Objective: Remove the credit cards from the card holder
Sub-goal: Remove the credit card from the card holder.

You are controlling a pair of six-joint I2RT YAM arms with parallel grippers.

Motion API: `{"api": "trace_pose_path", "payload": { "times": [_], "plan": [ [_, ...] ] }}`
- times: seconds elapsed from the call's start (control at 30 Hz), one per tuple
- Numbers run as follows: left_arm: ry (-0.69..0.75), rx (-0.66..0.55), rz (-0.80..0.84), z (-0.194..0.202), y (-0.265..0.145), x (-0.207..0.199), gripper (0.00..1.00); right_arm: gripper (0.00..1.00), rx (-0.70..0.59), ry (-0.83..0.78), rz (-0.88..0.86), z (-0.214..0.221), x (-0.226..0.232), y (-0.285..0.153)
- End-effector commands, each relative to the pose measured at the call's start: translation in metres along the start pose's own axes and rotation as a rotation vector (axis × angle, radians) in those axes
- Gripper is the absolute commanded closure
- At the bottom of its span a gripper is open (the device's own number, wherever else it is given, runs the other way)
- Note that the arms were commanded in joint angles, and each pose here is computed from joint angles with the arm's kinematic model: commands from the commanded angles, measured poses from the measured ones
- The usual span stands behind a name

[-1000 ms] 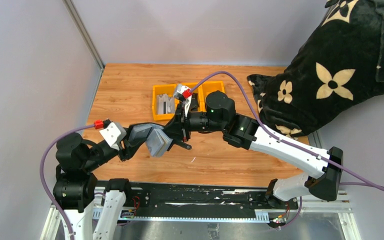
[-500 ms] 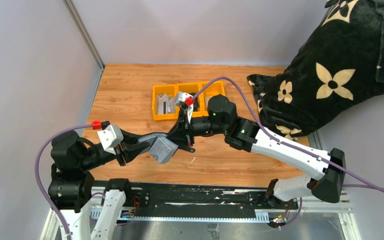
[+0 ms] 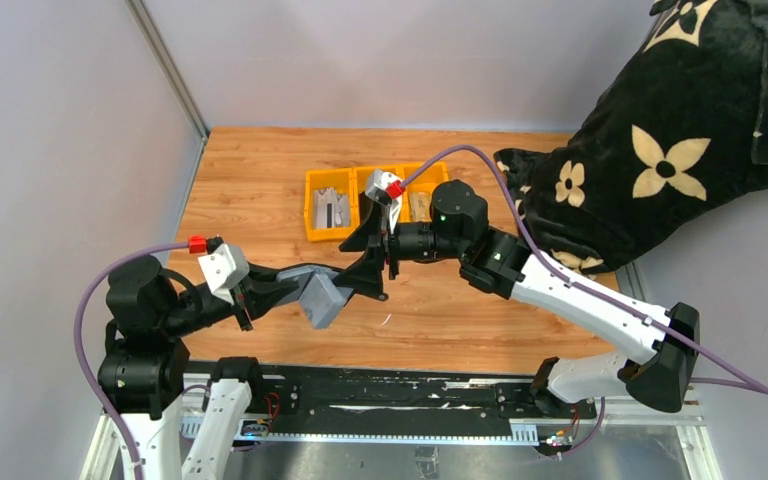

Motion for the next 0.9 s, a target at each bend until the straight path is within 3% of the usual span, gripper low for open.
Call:
{"api": "trace_pose_path", "payload": {
  "times": [0.0, 0.17, 0.37, 0.6, 0.87],
  "plan": [
    [0.003, 0.019, -0.075, 0.004, 0.003, 0.017, 1.0, 0.23, 0.014, 0.051, 0.066, -0.001, -0.02, -0.008],
    [-0.015, 0.04, -0.116, 0.01, 0.004, 0.026, 1.0, 0.22, -0.015, 0.037, 0.099, -0.019, -0.025, -0.01],
    [-0.023, 0.04, -0.071, 0.011, 0.005, 0.02, 1.0, 0.2, -0.061, 0.046, -0.035, -0.034, -0.013, 0.002],
    [-0.087, 0.033, 0.041, 0.01, 0.008, 0.008, 1.0, 0.2, 0.064, -0.148, -0.1, -0.009, -0.006, 0.018],
    [-0.117, 0.037, 0.085, 0.01, 0.01, 0.005, 1.0, 0.19, 0.141, -0.164, -0.226, 0.007, 0.005, 0.02]
  ]
}}
Point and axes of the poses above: each gripper's point midway between its finger pads, its own y axis out along the fingers, its own x axis along the line the jaws close on, z = x × y, the point moved 5 cm from there along -y, back along the fingers, and after that the axes turned 8 degrees about -y, right-handed, at the moved point
